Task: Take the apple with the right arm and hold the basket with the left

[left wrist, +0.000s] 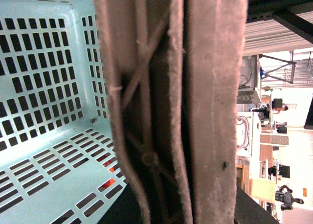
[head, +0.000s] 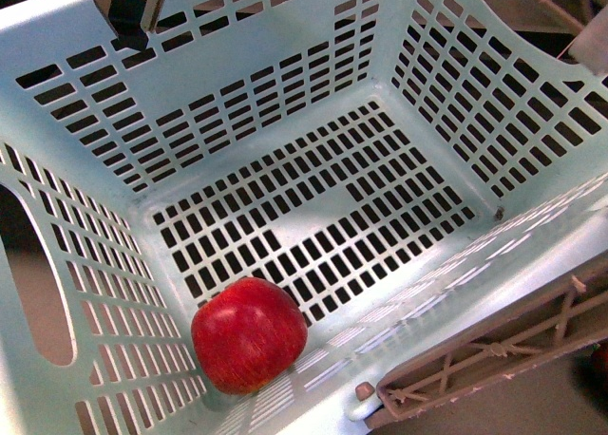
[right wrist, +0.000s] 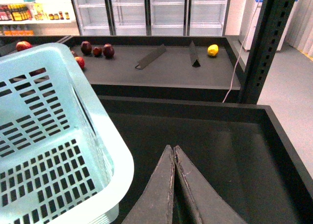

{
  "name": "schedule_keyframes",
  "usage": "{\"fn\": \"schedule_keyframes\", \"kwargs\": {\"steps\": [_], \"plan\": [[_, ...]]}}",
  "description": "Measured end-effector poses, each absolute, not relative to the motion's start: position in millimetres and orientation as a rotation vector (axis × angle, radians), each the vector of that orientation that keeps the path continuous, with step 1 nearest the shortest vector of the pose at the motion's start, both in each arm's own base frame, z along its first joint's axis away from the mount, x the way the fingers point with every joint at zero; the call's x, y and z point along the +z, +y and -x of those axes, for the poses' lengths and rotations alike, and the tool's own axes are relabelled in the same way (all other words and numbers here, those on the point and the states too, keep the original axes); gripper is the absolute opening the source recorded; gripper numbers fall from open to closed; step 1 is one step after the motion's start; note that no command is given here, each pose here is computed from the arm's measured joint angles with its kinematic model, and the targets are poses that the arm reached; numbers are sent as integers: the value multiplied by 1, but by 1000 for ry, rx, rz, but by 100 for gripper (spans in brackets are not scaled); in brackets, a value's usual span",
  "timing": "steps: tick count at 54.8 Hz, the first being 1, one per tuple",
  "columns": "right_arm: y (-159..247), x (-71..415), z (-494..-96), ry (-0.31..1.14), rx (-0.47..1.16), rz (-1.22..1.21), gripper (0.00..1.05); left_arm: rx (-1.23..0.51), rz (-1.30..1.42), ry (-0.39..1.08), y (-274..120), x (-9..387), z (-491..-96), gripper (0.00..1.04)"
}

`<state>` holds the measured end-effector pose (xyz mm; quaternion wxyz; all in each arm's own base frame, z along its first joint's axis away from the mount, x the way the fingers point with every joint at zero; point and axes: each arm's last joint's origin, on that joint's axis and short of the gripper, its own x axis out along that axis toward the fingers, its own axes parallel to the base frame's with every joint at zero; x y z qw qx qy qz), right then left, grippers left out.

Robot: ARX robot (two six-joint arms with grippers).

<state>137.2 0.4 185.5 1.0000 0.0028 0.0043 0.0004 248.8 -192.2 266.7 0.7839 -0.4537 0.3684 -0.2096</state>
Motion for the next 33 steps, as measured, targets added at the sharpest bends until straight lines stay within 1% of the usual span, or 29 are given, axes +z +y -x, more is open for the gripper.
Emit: {"fn": "schedule_keyframes", "kwargs": {"steps": [26, 33], "plan": [[0, 175, -122, 6, 1, -5, 2, -453, 976, 794, -192, 267, -249, 17], [0, 173, -119, -17, 1, -5, 2, -454, 975, 794, -192, 267, -249, 17]]}}
